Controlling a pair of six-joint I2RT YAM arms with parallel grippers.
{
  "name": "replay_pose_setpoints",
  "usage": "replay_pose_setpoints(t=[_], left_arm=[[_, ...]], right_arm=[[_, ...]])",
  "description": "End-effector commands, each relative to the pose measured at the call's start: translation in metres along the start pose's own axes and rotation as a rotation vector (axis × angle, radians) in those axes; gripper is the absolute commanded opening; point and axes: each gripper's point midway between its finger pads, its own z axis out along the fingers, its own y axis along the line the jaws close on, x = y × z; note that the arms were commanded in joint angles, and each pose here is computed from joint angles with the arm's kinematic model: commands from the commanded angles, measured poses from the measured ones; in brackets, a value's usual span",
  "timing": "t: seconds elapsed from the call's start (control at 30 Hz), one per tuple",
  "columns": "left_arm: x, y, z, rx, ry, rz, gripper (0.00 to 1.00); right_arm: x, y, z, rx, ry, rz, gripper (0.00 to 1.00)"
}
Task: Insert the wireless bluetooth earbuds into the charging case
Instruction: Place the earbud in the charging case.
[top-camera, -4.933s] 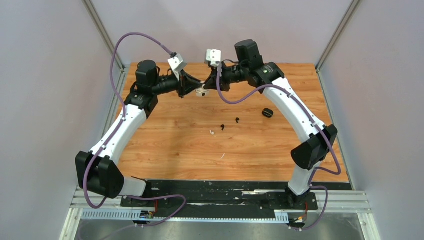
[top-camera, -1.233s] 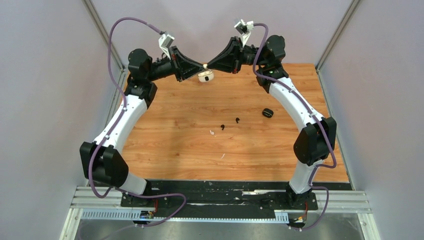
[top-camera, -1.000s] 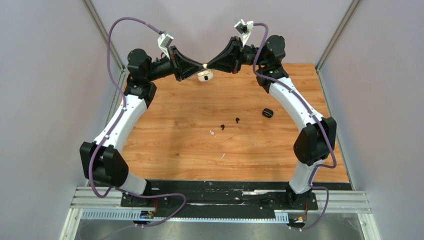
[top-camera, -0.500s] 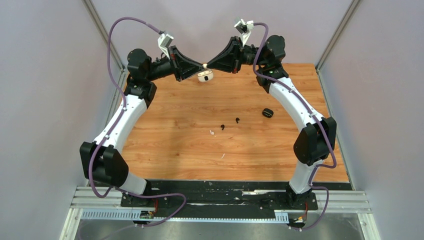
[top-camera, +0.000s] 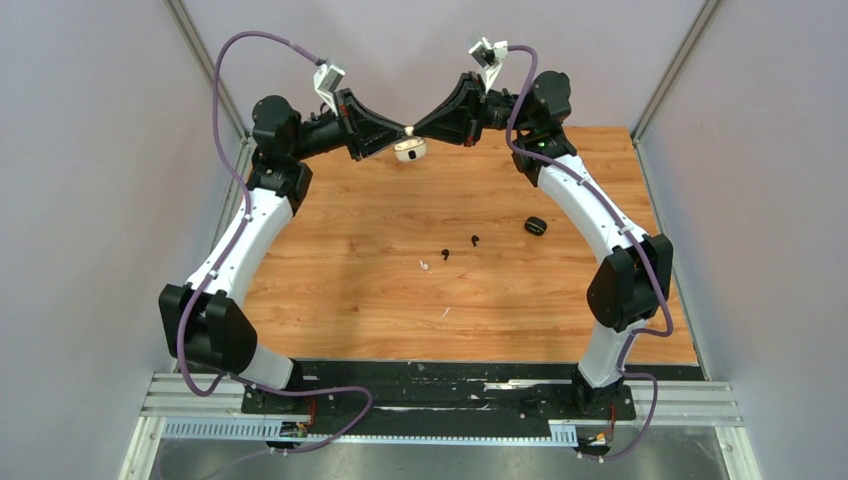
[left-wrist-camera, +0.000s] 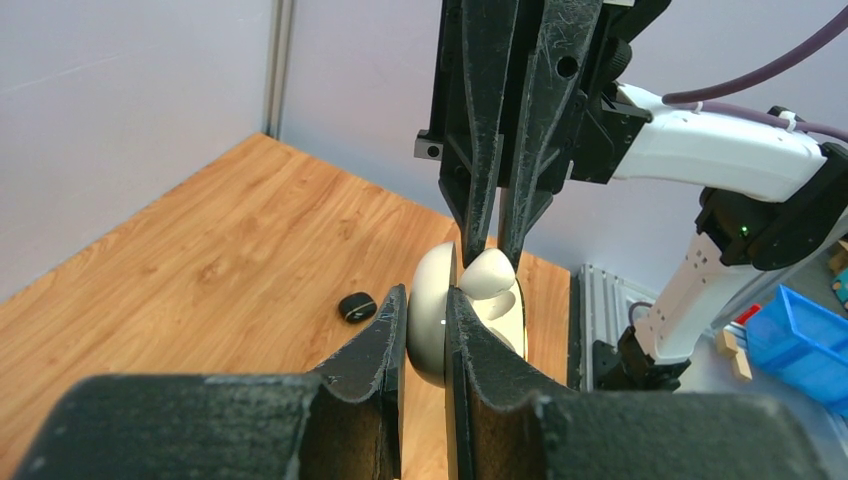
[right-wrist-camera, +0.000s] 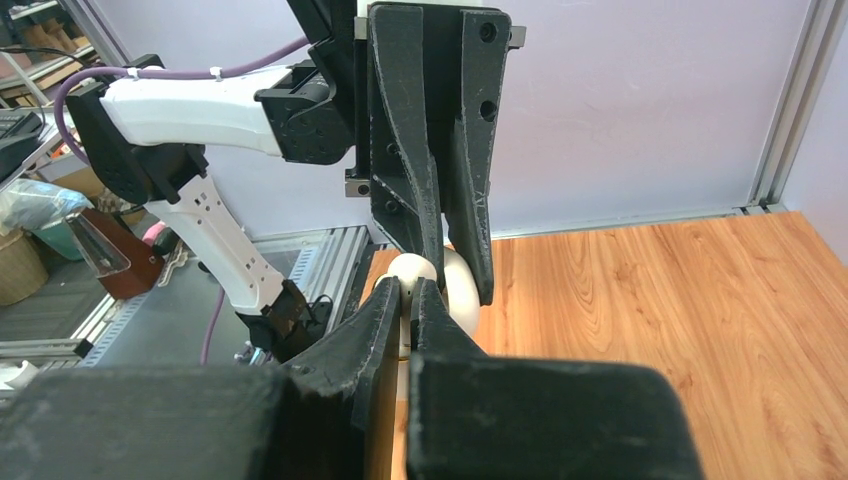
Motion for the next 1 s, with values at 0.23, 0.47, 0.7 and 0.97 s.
replay_pose_setpoints(t=[0.23,0.47,0.7,0.97], left_arm=[[-0.026,-0.021,0.0,0.062,-0.026,0.075,0.0],[-0.025,-0.02,0.001,0.067,-0.022,0.068,0.0],[-0.03,-0.012,0.001,0.018,-0.048,0.053,0.0],[-0.049,-0.015,-0.003,0.03,-0.06,0.026,0.0]], right_arm=[[-0.004,0.008,0.006,-0.03,-0.007,-0.024,0.0],[0.0,0.008,0.006,-0.031,-0.006,-0.011,0.0],[-0.009,0.01,0.009,-0.024,-0.024,-0.015,0.0],[-0.019,0.013,0.008,-0.023,-0.043,-0.02,0.0]])
